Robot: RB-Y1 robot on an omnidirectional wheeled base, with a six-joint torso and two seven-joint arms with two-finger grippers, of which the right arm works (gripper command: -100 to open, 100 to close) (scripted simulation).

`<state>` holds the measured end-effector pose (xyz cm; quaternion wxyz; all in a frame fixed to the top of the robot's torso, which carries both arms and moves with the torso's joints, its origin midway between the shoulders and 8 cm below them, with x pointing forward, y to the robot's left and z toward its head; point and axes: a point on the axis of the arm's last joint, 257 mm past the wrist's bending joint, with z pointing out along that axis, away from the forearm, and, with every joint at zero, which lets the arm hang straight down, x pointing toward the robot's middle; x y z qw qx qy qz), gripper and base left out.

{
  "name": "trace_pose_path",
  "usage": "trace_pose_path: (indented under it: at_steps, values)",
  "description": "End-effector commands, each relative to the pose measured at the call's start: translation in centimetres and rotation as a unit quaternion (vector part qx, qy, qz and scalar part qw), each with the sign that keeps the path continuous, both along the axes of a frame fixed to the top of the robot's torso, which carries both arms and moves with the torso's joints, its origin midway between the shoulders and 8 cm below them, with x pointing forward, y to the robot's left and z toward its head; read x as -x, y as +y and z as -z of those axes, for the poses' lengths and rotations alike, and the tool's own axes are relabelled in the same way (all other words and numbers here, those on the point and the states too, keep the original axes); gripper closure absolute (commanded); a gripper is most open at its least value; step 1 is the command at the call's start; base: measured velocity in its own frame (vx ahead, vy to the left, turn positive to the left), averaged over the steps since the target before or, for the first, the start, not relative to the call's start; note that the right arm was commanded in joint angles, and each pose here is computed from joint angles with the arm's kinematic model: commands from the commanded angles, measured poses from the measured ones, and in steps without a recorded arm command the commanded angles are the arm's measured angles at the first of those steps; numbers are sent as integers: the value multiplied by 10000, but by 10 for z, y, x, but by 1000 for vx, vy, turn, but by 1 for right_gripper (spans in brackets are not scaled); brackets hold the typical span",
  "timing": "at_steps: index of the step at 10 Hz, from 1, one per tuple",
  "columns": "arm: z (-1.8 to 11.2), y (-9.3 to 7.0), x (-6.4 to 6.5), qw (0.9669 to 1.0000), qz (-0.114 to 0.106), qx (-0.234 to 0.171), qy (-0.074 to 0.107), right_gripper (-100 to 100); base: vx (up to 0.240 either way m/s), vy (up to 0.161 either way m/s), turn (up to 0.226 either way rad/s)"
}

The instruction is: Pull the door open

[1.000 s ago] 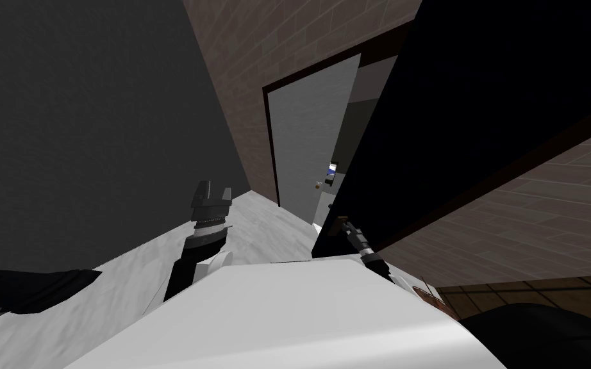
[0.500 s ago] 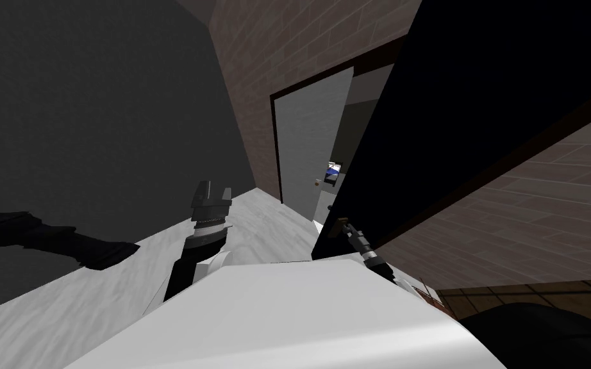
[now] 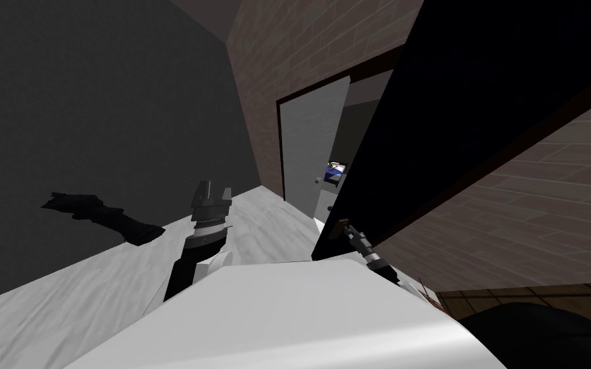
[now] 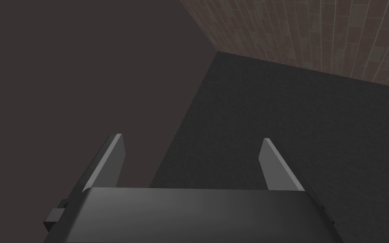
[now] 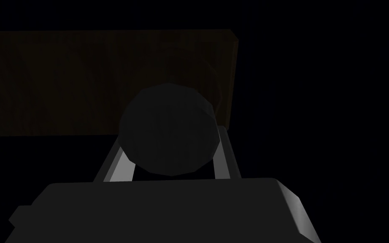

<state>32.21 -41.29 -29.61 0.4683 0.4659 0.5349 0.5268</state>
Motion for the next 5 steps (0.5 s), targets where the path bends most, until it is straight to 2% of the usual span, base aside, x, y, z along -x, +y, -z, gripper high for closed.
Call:
trace_pose_path:
  at_steps: [1, 2, 5]
  values:
    - [1, 6, 1, 9999, -115, -22, -9, 100, -217, -57, 120]
    - [1, 7, 2, 9999, -159, -26, -11, 100, -188, -60, 116]
    - [1, 8, 4, 9996, -291, -38, -17, 100, -236, -103, 141]
